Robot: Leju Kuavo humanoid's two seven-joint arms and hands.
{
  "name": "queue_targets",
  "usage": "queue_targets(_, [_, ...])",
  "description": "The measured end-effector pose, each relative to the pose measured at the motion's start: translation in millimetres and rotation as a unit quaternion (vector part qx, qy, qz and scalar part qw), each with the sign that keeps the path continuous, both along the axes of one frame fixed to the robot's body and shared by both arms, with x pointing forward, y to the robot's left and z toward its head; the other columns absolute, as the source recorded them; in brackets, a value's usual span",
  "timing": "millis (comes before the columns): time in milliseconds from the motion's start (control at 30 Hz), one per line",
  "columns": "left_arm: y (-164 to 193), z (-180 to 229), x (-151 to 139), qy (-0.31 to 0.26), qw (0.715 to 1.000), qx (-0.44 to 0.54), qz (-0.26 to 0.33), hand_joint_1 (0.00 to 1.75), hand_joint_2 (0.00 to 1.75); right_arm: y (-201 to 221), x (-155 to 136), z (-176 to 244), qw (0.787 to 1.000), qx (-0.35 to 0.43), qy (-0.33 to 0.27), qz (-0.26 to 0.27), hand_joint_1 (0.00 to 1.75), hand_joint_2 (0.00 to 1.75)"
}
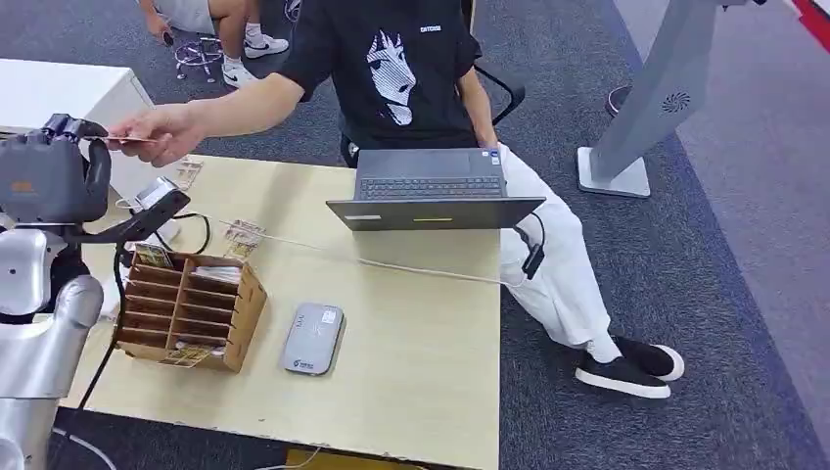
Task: Pass the card to the sensor for recognition and then transmit it.
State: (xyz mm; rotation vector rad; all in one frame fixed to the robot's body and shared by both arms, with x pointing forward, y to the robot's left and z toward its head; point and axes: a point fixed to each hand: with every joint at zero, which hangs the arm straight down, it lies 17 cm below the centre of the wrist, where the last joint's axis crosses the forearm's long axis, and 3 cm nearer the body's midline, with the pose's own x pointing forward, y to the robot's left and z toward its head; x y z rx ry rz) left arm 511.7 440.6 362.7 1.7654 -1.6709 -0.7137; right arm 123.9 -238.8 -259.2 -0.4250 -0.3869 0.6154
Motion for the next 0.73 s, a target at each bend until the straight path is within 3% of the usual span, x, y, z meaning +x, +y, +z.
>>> queue_targets(300, [-4, -34, 6, 0.039, 0.998, -0.049, -0.017, 0.00, 1.75, -1, -1, 0, 1.000, -0.002, 0.002, -0.002, 0.00, 1.75])
queue_targets(600, [3, -57, -7, 0.049, 0.997, -0.060, -0.009, 0.00, 1.75, -1, -2, -1, 1.000, -0.002, 0.004, -0.002, 0.00, 1.75])
queue_targets(733, [8, -66, -25, 0.047, 0.997, -0.058, 0.001, 0.00, 1.75, -1, -5, -1, 1.000, -0.001, 0.007, -0.006, 0.00, 1.75])
